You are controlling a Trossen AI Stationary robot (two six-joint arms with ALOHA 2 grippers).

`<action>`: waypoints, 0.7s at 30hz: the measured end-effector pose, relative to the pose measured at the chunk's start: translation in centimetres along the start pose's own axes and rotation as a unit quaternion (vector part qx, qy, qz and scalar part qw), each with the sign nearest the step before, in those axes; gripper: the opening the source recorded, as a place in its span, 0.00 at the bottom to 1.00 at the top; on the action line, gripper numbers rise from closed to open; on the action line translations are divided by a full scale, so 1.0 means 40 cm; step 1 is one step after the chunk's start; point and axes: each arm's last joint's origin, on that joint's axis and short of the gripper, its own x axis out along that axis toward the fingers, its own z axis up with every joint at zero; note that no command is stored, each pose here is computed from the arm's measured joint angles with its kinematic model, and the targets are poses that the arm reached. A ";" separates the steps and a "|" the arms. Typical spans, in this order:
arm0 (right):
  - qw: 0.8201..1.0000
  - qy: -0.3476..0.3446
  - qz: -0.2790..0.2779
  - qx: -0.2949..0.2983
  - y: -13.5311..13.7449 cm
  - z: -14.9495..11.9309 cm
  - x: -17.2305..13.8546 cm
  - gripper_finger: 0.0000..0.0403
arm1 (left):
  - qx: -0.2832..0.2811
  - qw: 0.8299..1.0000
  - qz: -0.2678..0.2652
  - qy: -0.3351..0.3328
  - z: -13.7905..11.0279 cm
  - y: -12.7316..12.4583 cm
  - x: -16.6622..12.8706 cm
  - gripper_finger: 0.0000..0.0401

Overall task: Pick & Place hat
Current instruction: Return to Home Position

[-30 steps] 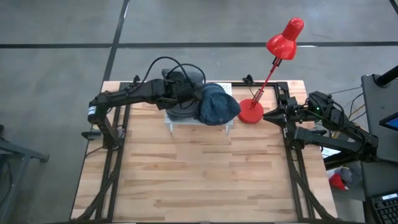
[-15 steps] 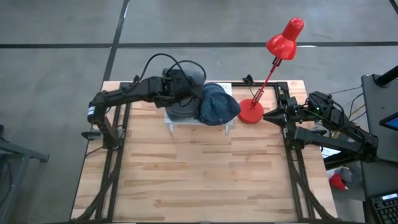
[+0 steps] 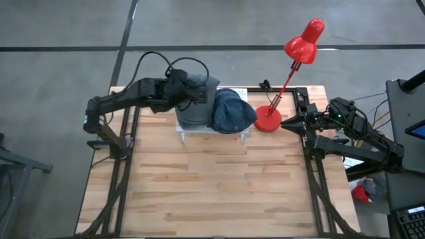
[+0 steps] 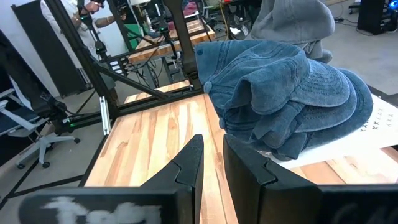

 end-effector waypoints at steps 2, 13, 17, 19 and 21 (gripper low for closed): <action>1.000 0.000 0.000 0.000 0.000 0.000 0.000 0.15 | 0.018 1.000 -0.012 -0.001 0.002 0.007 -0.024 0.38; 1.000 0.001 0.000 0.001 0.000 0.000 0.000 0.15 | 0.173 0.983 -0.043 0.039 -0.050 0.066 -0.167 0.38; 1.000 0.001 0.000 0.001 0.000 0.000 0.000 0.15 | 0.211 0.976 -0.046 0.042 -0.082 0.087 -0.210 0.38; 1.000 0.000 0.000 0.000 0.000 0.000 0.000 0.15 | 0.221 0.974 -0.048 0.012 -0.097 0.095 -0.231 0.38; 1.000 0.001 0.000 0.000 0.000 0.000 0.000 0.15 | 0.224 0.973 -0.050 -0.022 -0.116 0.102 -0.252 0.38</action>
